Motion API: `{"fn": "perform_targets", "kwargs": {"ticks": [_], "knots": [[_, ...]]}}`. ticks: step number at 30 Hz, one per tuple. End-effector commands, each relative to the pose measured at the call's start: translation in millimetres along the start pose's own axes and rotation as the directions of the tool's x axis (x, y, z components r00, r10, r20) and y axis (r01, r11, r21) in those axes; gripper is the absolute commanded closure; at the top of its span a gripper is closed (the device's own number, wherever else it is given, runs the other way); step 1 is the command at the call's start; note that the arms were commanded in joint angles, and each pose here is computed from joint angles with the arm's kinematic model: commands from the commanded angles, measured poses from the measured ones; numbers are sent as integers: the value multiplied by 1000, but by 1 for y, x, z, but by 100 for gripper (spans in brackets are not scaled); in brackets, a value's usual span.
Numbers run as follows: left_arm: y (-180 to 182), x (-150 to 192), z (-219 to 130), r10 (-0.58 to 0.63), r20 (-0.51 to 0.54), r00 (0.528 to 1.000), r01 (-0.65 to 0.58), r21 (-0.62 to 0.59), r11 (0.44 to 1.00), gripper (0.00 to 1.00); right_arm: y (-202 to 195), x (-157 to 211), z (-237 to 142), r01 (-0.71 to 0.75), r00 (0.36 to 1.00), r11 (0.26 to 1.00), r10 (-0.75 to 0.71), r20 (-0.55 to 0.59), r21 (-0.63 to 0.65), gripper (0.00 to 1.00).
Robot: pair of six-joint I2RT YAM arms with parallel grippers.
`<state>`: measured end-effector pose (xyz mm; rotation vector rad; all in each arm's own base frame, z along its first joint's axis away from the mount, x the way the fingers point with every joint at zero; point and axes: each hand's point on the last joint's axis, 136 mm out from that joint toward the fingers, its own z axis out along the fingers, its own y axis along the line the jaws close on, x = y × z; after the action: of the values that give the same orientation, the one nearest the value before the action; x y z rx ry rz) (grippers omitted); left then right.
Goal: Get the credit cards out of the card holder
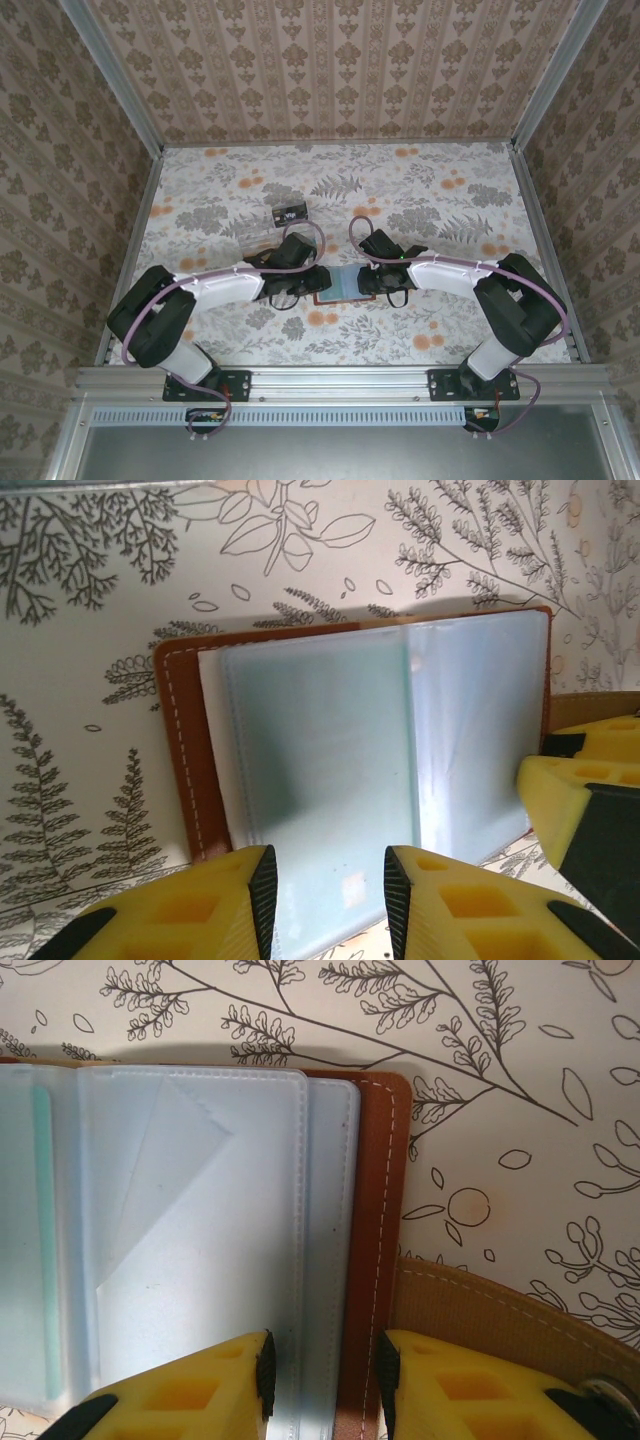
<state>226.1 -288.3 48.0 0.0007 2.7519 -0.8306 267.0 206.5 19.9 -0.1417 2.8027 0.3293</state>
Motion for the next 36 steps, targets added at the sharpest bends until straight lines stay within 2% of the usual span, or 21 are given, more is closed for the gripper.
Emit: {"fn": "perform_targets", "kwargs": {"ticks": [1,10,25,36], "knots": [[-9,-3,3,22,-13,1000,-22,21,1000,64,-6,16,8,-14,998,1000,14,-54,9,64],[6,2,7,7,-27,1000,-8,-45,999,64,-5,15,9,-12,998,1000,13,-55,8,64],[15,5,12,-4,-45,999,0,-88,996,66,-6,16,9,-13,998,1000,14,-59,12,64],[-2,5,17,19,-56,998,-20,-3,1000,66,-5,16,10,-16,998,1000,16,-61,11,64]]}}
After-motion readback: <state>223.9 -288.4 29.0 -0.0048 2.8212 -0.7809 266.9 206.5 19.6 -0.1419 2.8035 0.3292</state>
